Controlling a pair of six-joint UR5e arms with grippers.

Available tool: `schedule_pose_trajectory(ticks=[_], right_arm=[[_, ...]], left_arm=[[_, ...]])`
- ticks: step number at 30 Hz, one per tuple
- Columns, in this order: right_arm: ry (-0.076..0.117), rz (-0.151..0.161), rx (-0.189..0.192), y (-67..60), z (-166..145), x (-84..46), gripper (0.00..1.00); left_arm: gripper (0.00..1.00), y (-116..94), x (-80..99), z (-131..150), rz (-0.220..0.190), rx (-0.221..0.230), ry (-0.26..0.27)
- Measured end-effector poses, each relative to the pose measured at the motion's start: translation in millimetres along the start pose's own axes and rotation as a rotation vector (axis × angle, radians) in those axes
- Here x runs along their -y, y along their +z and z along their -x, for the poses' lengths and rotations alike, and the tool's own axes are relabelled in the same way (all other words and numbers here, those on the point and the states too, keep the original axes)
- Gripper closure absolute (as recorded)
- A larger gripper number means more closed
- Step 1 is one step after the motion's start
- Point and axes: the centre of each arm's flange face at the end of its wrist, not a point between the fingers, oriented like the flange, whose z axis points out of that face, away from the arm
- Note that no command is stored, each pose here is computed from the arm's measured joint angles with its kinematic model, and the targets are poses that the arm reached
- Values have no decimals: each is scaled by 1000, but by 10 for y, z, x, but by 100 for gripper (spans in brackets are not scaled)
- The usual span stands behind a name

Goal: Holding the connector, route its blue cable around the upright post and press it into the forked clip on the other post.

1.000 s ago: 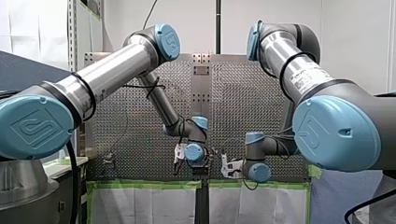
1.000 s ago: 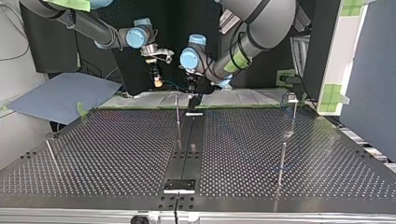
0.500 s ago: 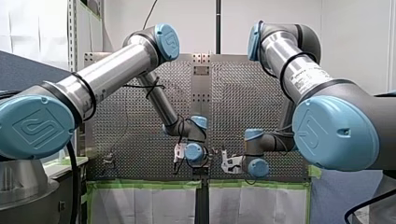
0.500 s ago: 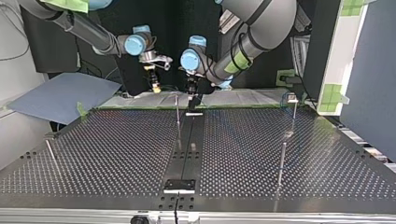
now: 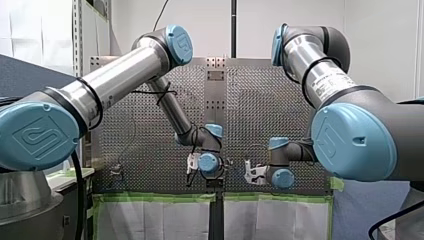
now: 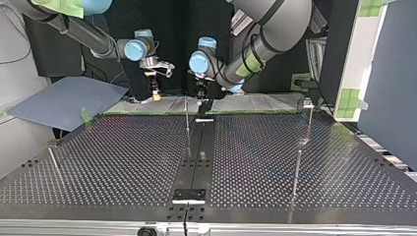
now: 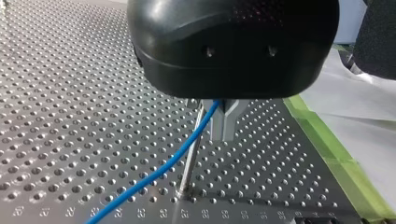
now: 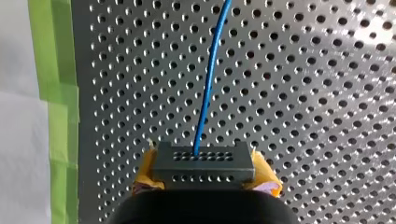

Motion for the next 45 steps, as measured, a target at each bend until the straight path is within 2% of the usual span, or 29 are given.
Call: schedule_pose_trajectory(ticks=[7, 18, 28, 33, 41, 45], right_arm=[[-2, 17, -4, 34, -54, -123, 98], [0, 31, -4, 53, -237, -266, 98], [22, 58, 4, 65, -235, -446, 98], [27, 65, 4, 70, -234, -488, 98], [36, 66, 1, 80, -235, -504, 98], [36, 66, -1, 82, -236, -504, 98]], left_arm=[[99, -27, 59, 8, -8, 10, -3], [99, -83, 113, 2, 6, 10, -2], [99, -98, 169, 17, -6, 26, -13], [99, -65, 144, 24, -1, 38, -27], [99, -2, 47, 20, 6, 31, -39], [99, 24, 24, 20, -6, 29, -51]])
